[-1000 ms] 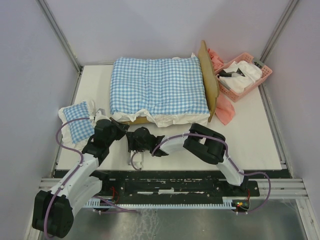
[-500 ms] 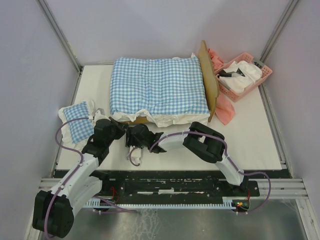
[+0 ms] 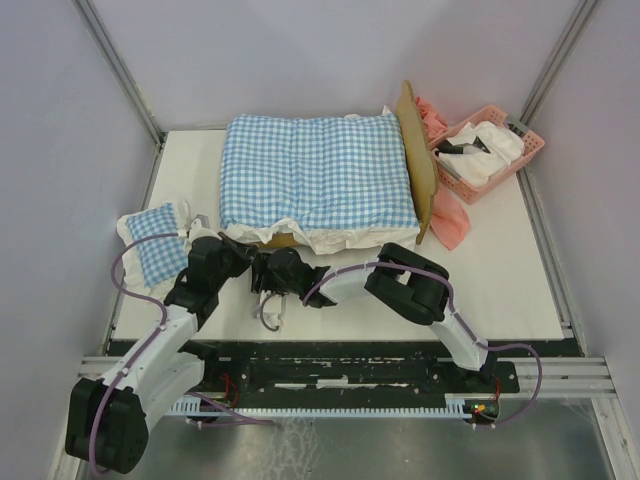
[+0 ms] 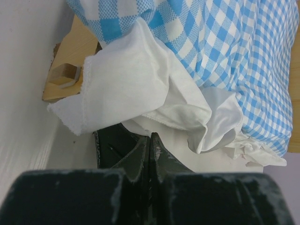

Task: Set up the pet bed
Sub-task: Tie the ropes to the bed frame.

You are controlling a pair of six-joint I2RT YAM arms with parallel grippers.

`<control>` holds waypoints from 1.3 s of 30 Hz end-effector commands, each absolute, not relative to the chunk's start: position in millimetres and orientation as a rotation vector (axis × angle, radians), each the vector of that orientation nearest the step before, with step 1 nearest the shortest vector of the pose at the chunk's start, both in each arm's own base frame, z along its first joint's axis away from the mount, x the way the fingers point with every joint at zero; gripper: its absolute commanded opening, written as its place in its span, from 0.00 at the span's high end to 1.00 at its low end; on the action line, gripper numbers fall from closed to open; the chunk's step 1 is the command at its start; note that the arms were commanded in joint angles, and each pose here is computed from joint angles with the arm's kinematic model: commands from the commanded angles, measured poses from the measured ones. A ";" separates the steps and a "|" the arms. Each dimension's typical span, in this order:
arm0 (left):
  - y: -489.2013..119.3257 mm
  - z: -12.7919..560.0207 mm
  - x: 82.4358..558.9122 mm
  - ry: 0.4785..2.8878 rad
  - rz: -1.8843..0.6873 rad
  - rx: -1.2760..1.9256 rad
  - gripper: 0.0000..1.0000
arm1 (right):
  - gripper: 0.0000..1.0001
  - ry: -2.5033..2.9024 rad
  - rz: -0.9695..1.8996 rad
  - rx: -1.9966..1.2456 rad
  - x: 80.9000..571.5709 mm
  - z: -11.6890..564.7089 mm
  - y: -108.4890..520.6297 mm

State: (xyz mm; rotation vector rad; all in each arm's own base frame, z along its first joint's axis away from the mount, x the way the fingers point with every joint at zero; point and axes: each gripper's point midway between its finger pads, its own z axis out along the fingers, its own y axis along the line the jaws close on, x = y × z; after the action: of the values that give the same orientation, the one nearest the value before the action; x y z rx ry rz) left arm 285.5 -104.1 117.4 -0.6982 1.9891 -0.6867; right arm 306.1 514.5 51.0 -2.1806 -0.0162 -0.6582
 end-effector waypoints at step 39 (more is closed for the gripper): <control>-119.9 151.4 305.3 1.957 -0.749 -0.601 0.97 | 0.37 -0.820 -0.972 -2.472 273.9 4.2 511.6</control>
State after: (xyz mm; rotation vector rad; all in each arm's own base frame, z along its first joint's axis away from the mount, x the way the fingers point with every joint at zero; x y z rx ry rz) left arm 292.9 -114.0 121.5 -0.6794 2.0280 -0.7159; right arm 281.5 523.7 53.5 -2.2257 -0.0450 -0.7027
